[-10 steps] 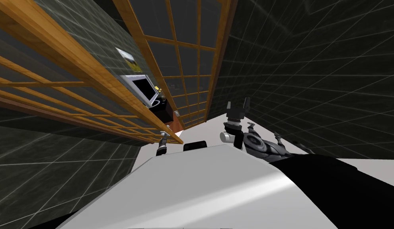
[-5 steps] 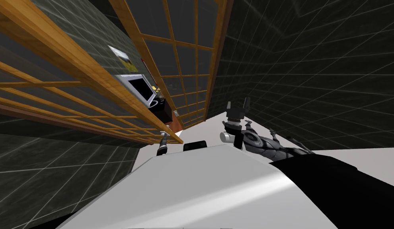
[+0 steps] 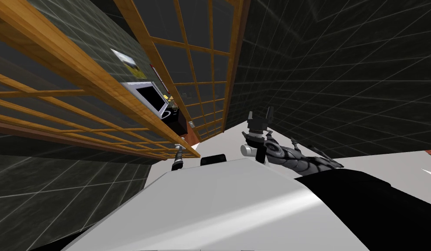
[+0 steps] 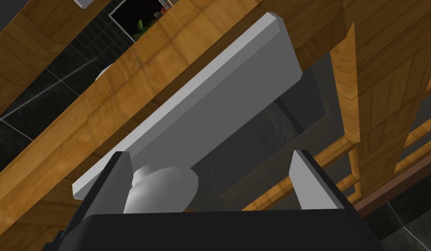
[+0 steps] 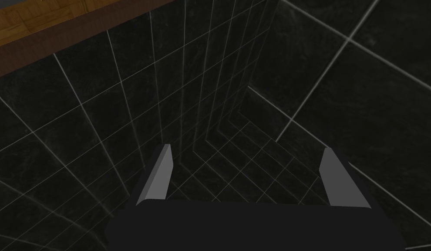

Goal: Pull the door open

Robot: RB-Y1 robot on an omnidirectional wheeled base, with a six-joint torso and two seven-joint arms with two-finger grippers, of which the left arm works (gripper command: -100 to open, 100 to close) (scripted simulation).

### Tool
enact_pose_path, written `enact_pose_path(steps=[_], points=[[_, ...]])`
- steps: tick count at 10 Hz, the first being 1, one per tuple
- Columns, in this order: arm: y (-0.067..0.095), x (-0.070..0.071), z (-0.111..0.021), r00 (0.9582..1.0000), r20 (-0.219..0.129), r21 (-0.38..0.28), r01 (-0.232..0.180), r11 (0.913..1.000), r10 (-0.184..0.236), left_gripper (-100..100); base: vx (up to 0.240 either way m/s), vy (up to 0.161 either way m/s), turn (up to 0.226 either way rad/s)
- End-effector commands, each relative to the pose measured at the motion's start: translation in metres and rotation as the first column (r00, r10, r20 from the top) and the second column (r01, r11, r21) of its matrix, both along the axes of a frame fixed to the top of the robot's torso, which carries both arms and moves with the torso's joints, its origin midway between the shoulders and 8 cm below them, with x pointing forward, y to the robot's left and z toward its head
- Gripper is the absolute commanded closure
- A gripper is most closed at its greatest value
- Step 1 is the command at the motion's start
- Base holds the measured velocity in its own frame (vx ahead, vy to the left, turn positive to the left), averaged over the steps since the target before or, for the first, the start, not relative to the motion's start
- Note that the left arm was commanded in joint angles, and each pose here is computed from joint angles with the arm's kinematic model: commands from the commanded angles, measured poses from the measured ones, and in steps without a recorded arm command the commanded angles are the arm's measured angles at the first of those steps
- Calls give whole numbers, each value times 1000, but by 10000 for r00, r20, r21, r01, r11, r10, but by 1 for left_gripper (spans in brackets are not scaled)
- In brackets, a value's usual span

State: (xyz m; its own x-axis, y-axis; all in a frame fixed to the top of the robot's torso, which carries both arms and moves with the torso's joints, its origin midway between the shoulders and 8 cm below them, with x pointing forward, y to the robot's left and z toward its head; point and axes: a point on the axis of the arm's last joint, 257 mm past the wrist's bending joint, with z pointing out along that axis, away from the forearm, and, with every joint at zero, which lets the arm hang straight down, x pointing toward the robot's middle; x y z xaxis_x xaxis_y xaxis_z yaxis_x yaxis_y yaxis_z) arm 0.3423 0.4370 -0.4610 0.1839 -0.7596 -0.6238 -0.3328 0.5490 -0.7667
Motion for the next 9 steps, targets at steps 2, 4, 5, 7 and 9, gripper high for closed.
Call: enact_pose_path(steps=[2,4,5,7,9], points=[[24,-7,2,9991,-7,-133,-419,9990,419,100,-35,36,-47],[26,0,12,9990,226,-24,-376,9993,377,100,-1,-14,14],[26,0,12,9990,226,-24,-376,9993,377,100,-6,-6,12],[26,0,12,9990,226,-24,-376,9993,377,100,-3,6,-2],[27,0,13,9981,389,-396,-454,9982,470,100,-19,6,-67]])
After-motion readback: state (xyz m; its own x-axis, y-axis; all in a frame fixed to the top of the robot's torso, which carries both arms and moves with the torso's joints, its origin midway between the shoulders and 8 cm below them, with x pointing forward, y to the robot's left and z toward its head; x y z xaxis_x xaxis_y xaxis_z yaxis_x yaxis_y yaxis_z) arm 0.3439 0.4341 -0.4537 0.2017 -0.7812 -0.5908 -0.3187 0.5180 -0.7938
